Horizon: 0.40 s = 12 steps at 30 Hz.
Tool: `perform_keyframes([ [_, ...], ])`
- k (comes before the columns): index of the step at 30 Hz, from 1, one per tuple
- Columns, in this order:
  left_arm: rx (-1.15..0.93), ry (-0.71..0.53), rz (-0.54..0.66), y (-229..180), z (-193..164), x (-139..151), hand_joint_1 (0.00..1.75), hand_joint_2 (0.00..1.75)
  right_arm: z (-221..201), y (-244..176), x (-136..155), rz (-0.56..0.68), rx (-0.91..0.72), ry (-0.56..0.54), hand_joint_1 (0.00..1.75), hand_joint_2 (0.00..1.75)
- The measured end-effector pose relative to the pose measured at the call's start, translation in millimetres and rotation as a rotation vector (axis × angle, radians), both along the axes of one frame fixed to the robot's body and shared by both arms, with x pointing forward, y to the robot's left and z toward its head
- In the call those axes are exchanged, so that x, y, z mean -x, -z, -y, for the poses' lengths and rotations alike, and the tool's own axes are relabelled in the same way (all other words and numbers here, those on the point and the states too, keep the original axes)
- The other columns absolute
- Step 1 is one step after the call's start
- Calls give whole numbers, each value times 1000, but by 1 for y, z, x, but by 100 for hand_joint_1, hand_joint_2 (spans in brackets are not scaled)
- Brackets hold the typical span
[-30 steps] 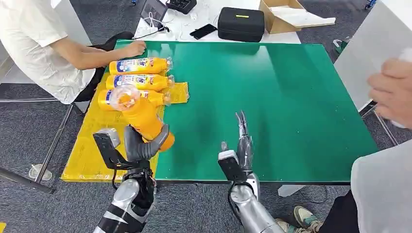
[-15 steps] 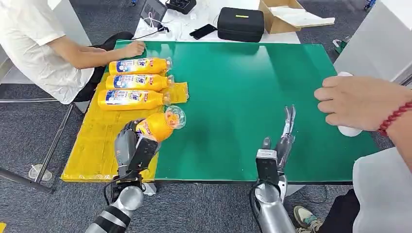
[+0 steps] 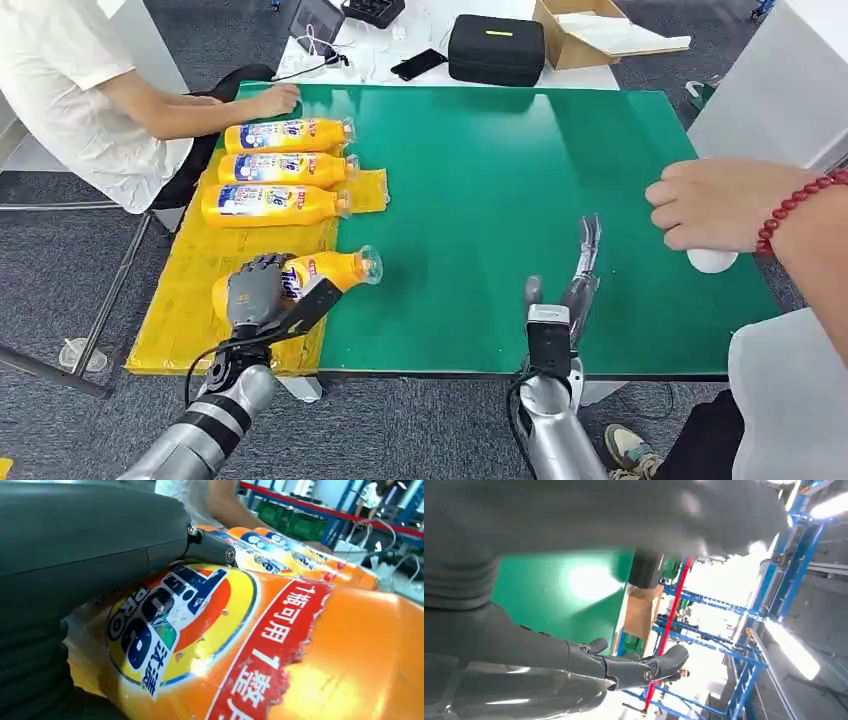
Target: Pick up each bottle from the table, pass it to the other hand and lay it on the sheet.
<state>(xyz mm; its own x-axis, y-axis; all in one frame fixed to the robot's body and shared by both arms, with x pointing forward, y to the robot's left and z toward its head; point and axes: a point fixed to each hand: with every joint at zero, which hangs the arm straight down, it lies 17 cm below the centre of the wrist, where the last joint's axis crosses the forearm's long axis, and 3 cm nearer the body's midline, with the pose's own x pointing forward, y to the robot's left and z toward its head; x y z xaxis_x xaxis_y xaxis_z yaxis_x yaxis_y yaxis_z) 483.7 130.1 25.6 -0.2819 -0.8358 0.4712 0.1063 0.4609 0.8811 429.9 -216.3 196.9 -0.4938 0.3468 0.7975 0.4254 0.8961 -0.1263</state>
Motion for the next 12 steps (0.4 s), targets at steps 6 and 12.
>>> perform_keyframes([
  [6,-90,52,-84,19,-1,-5,155,175,-3,3,-4,-11,-7,-14,0,175],
  [12,-129,71,-134,25,-4,-12,155,175,-2,5,-8,-18,-2,-14,0,175],
])
